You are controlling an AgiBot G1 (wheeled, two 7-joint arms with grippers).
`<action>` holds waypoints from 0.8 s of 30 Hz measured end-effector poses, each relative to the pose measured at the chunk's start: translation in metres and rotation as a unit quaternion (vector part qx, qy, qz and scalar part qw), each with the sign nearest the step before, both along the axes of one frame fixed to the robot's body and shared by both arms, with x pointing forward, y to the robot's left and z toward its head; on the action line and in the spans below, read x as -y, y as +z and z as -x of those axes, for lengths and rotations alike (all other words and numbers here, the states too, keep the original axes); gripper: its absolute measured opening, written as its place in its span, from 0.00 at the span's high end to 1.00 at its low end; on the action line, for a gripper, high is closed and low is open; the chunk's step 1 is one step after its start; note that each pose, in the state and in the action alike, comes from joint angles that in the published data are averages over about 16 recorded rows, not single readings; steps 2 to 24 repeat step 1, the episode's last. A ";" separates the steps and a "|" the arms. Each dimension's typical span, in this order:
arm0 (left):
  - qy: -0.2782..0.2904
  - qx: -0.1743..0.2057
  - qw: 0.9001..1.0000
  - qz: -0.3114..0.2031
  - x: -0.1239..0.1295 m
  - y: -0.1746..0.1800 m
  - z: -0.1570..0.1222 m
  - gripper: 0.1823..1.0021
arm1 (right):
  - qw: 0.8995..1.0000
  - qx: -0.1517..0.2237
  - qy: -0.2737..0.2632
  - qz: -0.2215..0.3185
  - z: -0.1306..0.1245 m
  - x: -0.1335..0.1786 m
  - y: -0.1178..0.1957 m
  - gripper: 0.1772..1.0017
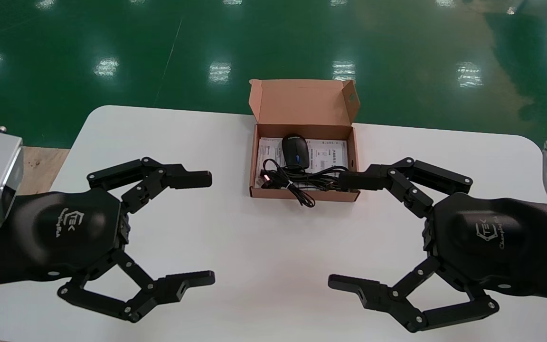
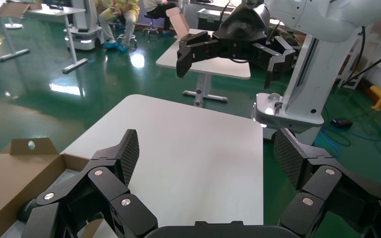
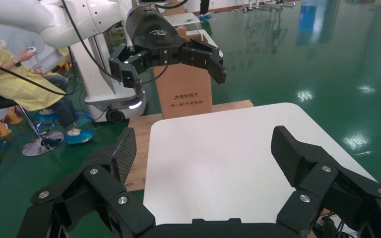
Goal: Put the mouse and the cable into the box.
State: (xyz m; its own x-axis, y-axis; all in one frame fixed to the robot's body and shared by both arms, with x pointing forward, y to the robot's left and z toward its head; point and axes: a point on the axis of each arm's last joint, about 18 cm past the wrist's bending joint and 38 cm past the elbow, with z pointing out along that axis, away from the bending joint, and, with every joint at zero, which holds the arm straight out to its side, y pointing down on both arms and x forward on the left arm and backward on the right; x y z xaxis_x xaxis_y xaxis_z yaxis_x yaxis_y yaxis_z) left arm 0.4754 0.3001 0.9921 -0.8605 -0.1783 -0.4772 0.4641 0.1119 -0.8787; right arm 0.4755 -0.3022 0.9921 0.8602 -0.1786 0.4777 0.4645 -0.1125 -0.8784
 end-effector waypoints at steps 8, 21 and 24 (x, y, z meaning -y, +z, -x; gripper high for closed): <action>0.000 0.000 1.000 0.000 0.000 0.000 0.000 0.00 | 1.000 0.000 0.000 0.000 0.000 0.000 0.000 0.00; 0.000 0.000 1.000 0.000 0.000 0.000 0.000 0.00 | 1.000 0.000 0.000 0.000 0.000 0.000 0.000 0.00; 0.000 0.000 1.000 0.000 0.000 0.000 0.000 0.00 | 1.000 0.000 0.000 0.000 0.000 0.000 0.000 0.00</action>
